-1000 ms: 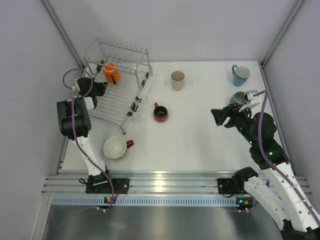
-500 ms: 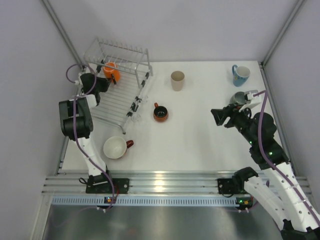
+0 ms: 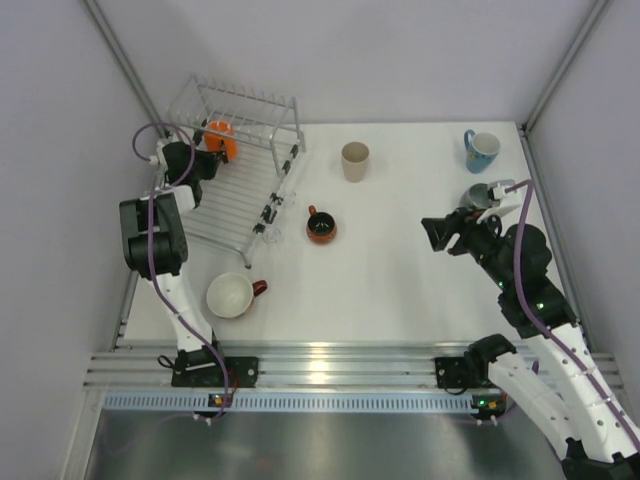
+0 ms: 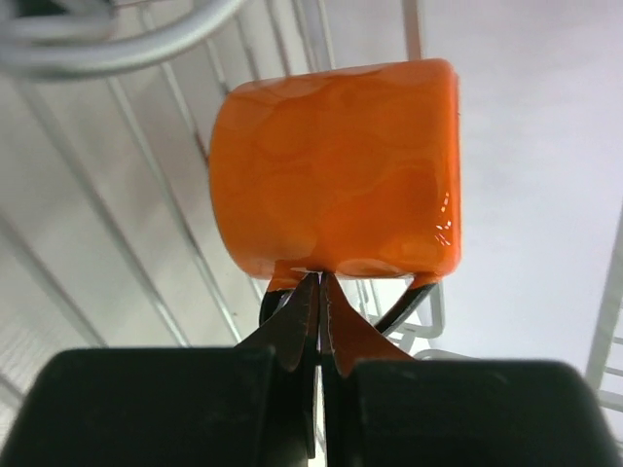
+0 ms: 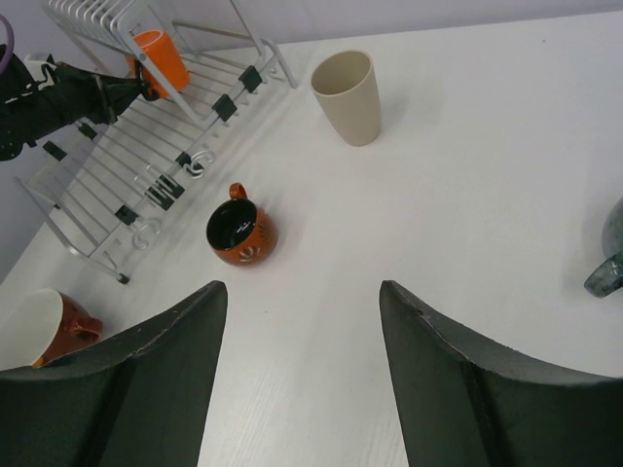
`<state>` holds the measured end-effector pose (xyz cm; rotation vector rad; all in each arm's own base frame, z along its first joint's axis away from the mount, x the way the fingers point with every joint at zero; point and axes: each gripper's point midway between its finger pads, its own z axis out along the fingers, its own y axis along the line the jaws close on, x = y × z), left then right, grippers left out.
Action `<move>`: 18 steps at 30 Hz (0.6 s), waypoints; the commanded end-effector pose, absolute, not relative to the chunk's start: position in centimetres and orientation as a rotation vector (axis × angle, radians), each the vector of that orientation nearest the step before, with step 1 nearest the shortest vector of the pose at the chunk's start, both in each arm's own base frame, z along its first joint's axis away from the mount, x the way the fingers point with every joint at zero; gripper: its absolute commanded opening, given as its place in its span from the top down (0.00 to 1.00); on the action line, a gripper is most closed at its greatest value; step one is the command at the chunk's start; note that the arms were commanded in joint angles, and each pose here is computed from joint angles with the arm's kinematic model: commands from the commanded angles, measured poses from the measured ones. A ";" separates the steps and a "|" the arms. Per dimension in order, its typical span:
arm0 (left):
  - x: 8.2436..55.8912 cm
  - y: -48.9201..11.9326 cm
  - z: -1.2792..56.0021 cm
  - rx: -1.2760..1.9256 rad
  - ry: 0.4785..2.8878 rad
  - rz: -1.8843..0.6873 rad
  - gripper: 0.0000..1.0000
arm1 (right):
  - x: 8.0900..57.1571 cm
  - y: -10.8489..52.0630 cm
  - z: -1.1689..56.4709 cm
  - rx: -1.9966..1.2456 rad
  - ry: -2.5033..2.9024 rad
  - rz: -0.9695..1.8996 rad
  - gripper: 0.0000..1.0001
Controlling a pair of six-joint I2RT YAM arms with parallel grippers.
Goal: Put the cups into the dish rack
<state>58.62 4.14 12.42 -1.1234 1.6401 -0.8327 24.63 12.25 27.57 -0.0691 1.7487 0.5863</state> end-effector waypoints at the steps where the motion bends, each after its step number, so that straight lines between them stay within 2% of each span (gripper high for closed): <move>1: 57.7 5.6 13.4 -1.160 1.607 -0.736 1.00 | 24.6 12.1 29.7 -0.078 1.685 0.583 0.35; 14: 54.2 8.6 15.2 -1.234 1.597 -0.479 1.00 | 23.7 12.0 30.3 -0.068 1.678 0.608 0.35; 18: 52.6 9.5 16.2 -1.262 1.610 -0.384 0.90 | 23.6 12.2 30.0 -0.064 1.705 0.620 0.35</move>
